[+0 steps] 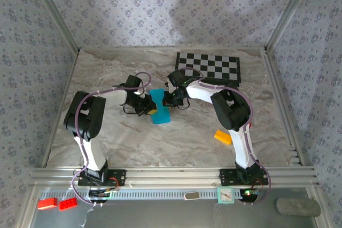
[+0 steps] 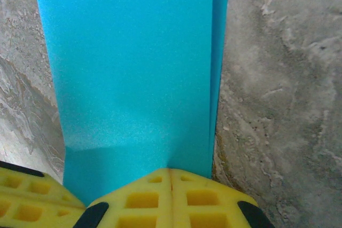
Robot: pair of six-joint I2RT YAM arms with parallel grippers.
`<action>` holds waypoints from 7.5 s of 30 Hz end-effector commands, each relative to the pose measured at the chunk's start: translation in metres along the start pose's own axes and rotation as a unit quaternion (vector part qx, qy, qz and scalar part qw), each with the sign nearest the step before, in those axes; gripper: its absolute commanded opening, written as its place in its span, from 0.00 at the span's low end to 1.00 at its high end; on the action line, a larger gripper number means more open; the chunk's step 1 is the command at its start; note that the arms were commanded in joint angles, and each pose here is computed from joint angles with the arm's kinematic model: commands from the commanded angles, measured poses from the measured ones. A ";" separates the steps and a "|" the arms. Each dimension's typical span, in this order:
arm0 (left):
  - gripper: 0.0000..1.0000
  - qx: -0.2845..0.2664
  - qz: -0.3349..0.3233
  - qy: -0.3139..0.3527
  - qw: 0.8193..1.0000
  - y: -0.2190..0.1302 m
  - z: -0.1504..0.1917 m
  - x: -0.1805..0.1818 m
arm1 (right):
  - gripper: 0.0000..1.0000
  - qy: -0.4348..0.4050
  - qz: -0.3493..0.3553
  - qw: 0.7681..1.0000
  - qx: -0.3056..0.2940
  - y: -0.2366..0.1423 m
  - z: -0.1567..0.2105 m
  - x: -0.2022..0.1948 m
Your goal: Fold a paper plane with a square sheet of paper (pick it up from the middle)
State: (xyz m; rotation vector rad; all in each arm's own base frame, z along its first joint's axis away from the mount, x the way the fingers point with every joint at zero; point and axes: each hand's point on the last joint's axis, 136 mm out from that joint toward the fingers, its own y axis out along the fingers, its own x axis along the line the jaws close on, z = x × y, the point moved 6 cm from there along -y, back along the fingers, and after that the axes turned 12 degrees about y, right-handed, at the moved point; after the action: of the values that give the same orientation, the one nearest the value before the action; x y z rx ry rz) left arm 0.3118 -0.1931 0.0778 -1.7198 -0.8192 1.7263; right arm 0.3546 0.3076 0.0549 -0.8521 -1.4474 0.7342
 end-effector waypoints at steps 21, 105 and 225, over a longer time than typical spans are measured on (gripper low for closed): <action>0.08 -0.033 0.041 -0.022 0.998 -0.048 0.007 0.008 | 0.03 0.086 0.265 0.955 0.097 0.038 0.057 -0.134; 0.10 -0.030 0.017 0.037 0.999 -0.017 0.038 -0.009 | 0.03 0.082 0.280 0.952 0.096 0.037 0.057 -0.137; 0.14 -0.035 -0.068 -0.081 0.994 0.032 -0.027 0.003 | 0.40 0.177 -0.033 0.982 0.053 -0.066 0.063 -0.051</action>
State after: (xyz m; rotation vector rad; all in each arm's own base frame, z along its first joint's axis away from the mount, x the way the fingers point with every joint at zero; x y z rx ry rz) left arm 0.3503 -0.2264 0.0681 -1.6642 -0.9847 1.7852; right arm 0.2968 0.2333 0.0796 -0.8251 -1.1460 0.5550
